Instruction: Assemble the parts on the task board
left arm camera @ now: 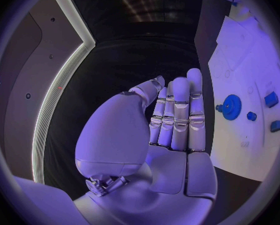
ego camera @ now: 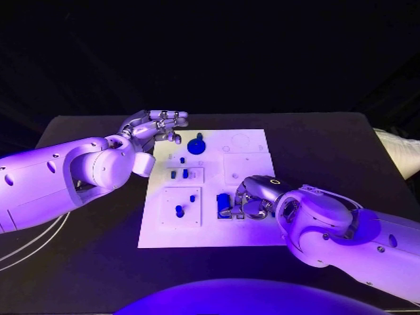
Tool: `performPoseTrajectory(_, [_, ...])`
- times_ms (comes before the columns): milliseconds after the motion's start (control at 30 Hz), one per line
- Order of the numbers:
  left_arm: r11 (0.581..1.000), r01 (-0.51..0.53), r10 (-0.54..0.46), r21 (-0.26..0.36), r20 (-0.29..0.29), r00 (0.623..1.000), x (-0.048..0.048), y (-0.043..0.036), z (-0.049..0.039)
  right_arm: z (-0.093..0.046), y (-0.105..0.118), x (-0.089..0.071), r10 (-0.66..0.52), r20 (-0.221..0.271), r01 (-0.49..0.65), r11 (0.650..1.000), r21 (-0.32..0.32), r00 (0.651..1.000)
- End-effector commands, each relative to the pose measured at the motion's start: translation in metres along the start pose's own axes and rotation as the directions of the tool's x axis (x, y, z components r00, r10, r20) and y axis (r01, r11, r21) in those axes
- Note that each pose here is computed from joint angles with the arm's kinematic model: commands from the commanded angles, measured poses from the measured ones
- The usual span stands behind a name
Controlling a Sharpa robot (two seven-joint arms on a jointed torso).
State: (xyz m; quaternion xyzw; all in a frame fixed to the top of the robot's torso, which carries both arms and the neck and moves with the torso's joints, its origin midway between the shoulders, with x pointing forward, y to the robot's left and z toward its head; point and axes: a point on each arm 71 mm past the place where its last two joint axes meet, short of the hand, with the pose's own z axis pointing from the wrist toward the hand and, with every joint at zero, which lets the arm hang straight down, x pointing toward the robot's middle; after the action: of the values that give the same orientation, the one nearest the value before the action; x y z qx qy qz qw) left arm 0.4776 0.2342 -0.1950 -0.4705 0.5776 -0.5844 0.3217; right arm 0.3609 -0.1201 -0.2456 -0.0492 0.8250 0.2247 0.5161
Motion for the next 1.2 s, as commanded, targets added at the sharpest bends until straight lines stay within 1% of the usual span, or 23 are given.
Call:
performPoseTrajectory(33, [1.000,0.002,-0.002,0.006,-0.024,1.000,0.0028,-0.0004,0.0002,0.002,0.000,0.001,0.002,-0.004,-0.002,1.000,-0.004,1.000])
performPoseTrajectory(400, [1.000,0.002,-0.002,0.005,-0.024,1.000,0.0028,-0.0003,0.0004,0.009,0.001,0.005,0.000,-0.030,0.000,1.000,0.001,1.000])
performPoseTrajectory(500, [1.000,0.002,-0.002,0.005,-0.024,1.000,0.0026,-0.0004,0.0004,0.008,0.000,0.004,0.006,-0.024,-0.006,1.000,0.001,1.000])
performPoseTrajectory(600, [1.000,0.002,-0.002,0.005,-0.023,1.000,0.0024,-0.0004,0.0003,0.006,-0.001,0.003,0.022,-0.004,-0.022,1.000,0.001,1.000])
performPoseTrajectory(700, [1.000,0.002,-0.002,0.005,-0.022,1.000,0.0020,-0.0005,0.0001,0.001,-0.004,0.000,0.061,0.028,-0.061,0.998,-0.006,0.998])
performPoseTrajectory(867, [1.000,0.001,-0.001,0.006,-0.020,1.000,0.0011,-0.0006,-0.0004,-0.012,-0.011,-0.010,0.175,0.097,-0.170,0.984,-0.059,0.980])
performPoseTrajectory(933, [1.000,0.001,-0.001,0.006,-0.019,1.000,0.0007,-0.0007,-0.0006,-0.019,-0.018,-0.015,0.227,0.108,-0.221,0.973,-0.068,0.968])
performPoseTrajectory(1000, [1.000,0.000,0.000,0.006,-0.017,1.000,0.0002,-0.0008,-0.0008,-0.026,-0.027,-0.020,0.261,0.109,-0.255,0.965,-0.059,0.959])
performPoseTrajectory(1067, [1.000,0.000,0.000,0.007,-0.016,1.000,-0.0003,-0.0009,-0.0010,-0.033,-0.038,-0.026,0.255,0.101,-0.252,0.967,-0.040,0.962])
performPoseTrajectory(1133, [1.000,0.000,0.000,0.007,-0.016,1.000,-0.0004,-0.0009,-0.0011,-0.038,-0.049,-0.031,0.218,0.096,-0.217,0.976,-0.021,0.971])
performPoseTrajectory(1200, [1.000,0.000,0.000,0.007,-0.017,1.000,-0.0003,-0.0009,-0.0010,-0.042,-0.059,-0.035,0.167,0.101,-0.168,0.986,-0.002,0.981])
